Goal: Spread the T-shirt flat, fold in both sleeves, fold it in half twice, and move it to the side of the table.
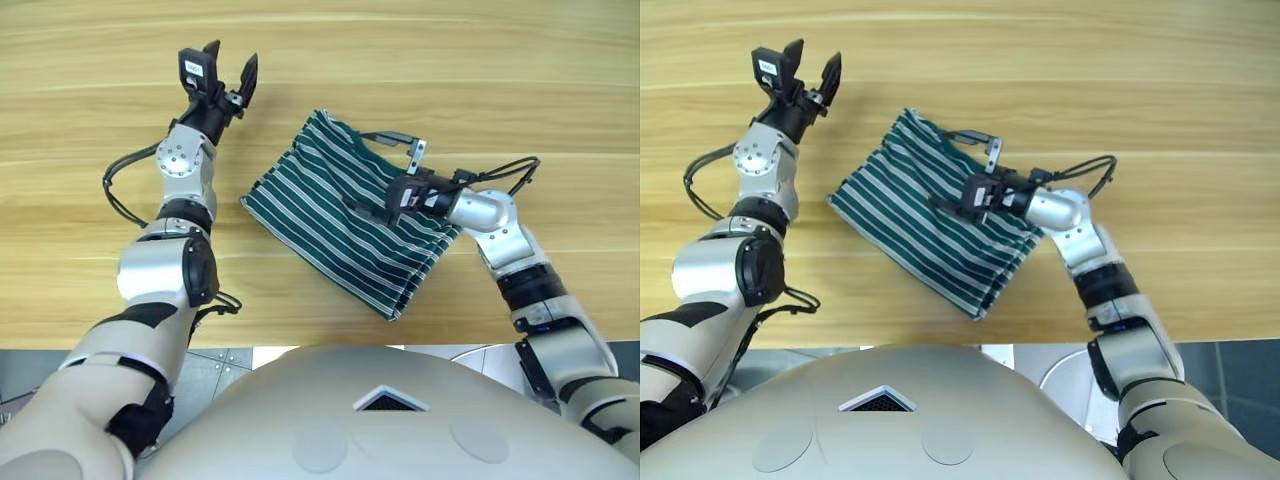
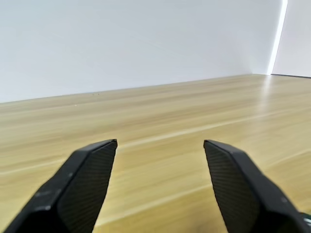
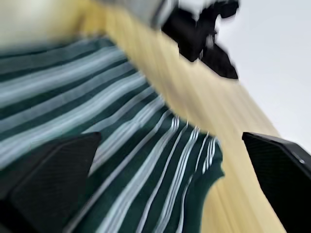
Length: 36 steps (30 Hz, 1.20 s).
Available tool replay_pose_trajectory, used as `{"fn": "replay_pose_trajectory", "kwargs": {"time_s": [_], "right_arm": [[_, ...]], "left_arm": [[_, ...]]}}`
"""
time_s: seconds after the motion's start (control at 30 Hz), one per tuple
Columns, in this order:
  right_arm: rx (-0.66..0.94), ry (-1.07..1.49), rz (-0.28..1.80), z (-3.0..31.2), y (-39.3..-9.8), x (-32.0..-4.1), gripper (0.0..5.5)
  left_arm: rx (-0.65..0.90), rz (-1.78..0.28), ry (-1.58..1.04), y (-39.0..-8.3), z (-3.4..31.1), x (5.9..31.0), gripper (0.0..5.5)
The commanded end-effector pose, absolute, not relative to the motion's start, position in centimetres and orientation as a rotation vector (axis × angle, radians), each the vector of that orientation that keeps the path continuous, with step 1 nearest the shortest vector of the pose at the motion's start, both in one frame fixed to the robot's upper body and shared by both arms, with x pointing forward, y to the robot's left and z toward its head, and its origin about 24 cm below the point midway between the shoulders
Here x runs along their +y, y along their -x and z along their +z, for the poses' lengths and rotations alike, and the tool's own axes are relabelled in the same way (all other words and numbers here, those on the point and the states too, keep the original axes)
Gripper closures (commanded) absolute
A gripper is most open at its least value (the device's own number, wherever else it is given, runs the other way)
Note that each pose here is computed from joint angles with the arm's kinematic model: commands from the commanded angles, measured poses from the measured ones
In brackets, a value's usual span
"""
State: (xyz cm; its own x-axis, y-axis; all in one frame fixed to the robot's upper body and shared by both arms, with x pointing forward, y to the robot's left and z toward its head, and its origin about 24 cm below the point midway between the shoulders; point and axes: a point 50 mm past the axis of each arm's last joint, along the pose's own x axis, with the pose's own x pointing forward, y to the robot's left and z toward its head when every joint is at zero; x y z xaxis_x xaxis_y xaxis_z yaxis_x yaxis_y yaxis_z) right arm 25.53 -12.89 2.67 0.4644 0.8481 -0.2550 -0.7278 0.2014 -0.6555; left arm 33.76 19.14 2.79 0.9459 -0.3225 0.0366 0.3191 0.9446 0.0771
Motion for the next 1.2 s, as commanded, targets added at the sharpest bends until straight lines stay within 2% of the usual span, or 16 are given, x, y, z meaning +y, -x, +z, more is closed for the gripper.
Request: {"fn": "replay_pose_trajectory", "kwargs": {"time_s": [0.03, 0.1, 0.2, 0.3, 0.4, 0.5, 0.6, 0.7, 0.77, 0.83, 0.93, 1.07, 1.2], "right_arm": [[-0.064, 0.919, 1.247, 0.0, -25.1, -12.6, 0.13], [0.033, 0.952, 1.328, -1.7, -24.6, -13.1, 0.13], [0.108, 0.962, 1.296, -2.6, -25.7, -13.7, 0.13], [0.179, 0.922, 1.033, -3.0, -28.2, -14.1, 0.13], [0.313, 0.932, 0.705, -4.2, -29.7, -16.3, 0.13], [0.385, 0.936, 0.478, -5.3, -29.2, -18.6, 0.13], [0.438, 0.839, 0.329, -6.8, -27.7, -19.5, 0.13], [0.436, 0.753, 0.356, -8.0, -26.1, -18.2, 0.13], [0.371, 0.67, 0.443, -8.1, -25.3, -16.1, 0.13], [0.227, 0.521, 0.529, -7.0, -24.6, -13.1, 0.13], [0.03, 0.324, 0.619, -3.6, -22.8, -9.7, 0.13], [-0.064, 0.237, 0.6, 0.7, -21.8, -9.0, 0.13], [-0.042, 0.308, 0.674, 1.4, -20.6, -8.5, 0.13]], "left_arm": [[-0.051, -0.349, -0.086, -33.8, 2.8, 18.7, 2.19], [-0.047, -0.356, -0.088, -33.8, 2.7, 18.5, 2.19], [-0.042, -0.359, -0.088, -33.7, 2.5, 18.3, 2.19], [-0.041, -0.366, -0.092, -33.6, 2.4, 18.0, 2.19], [-0.044, -0.367, -0.1, -33.6, 2.4, 18.1, 2.19], [-0.051, -0.364, -0.098, -33.6, 2.5, 18.1, 2.19], [-0.049, -0.362, -0.09, -33.5, 2.4, 18.0, 2.19], [-0.048, -0.368, -0.089, -33.3, 2.2, 17.8, 2.19], [-0.055, -0.374, -0.093, -33.3, 2.2, 17.7, 2.19], [-0.065, -0.381, -0.095, -33.3, 2.3, 17.6, 2.19], [-0.077, -0.389, -0.099, -33.1, 2.3, 17.5, 2.19], [-0.083, -0.403, -0.108, -32.8, 2.0, 17.3, 2.19], [-0.087, -0.415, -0.109, -32.6, 1.9, 16.9, 2.19]]}}
